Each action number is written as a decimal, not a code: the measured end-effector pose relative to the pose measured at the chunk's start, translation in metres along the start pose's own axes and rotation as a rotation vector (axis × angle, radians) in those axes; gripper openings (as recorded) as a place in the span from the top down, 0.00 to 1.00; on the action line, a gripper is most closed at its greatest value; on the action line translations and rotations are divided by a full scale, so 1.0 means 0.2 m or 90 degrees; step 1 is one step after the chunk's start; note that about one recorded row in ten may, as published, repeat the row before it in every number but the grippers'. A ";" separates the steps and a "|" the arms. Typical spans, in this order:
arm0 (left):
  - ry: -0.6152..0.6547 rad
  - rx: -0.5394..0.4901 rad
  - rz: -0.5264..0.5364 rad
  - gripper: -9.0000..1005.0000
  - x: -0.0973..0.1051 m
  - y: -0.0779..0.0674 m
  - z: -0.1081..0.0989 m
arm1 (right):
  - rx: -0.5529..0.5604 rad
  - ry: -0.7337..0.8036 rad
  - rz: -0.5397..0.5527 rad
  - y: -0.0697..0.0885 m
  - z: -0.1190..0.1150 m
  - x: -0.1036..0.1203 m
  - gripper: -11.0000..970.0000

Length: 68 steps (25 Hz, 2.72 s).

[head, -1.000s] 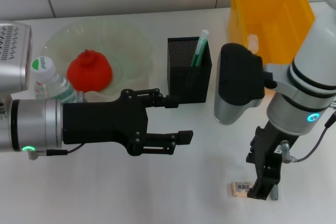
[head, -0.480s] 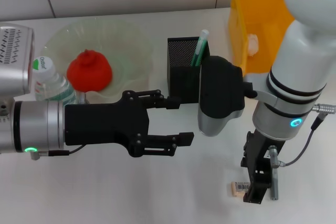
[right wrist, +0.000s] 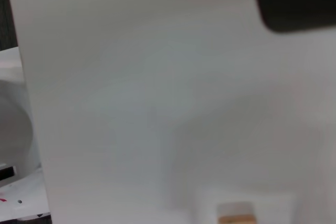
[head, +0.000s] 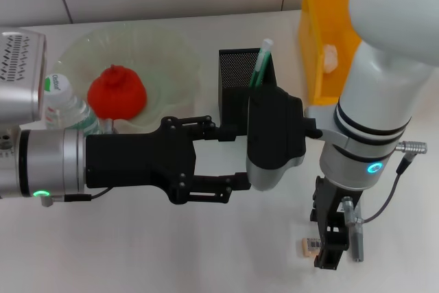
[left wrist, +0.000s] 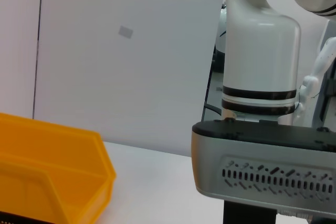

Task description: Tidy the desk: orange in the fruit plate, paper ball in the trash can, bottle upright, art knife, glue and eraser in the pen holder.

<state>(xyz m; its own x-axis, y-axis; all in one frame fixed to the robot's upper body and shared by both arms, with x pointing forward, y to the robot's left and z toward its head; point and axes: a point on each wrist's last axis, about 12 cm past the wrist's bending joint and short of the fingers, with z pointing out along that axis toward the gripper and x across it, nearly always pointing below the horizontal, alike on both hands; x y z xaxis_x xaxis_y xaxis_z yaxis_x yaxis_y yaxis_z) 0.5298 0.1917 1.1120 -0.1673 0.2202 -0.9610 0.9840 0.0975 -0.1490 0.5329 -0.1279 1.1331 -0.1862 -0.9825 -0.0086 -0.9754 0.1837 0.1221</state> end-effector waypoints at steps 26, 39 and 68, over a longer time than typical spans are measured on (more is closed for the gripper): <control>0.001 0.002 0.009 0.22 0.00 0.00 0.01 | 0.022 0.025 -0.014 0.03 0.05 -0.04 0.46; -0.001 0.003 0.006 0.22 0.00 0.01 0.01 | 0.035 0.020 -0.002 0.02 0.05 -0.06 0.72; -0.004 0.011 0.015 0.21 -0.02 0.01 0.03 | 0.209 -0.148 0.148 -0.21 -0.21 0.11 0.73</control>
<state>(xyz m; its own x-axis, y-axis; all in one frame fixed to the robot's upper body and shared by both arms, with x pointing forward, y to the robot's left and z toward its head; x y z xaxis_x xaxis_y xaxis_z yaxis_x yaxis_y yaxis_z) 0.5336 0.1851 1.1146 -0.1442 0.2162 -0.9656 0.9885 0.0763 -0.1306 0.5737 -0.1592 1.1694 -0.3893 -0.8879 -0.2450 -0.8836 0.4351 -0.1730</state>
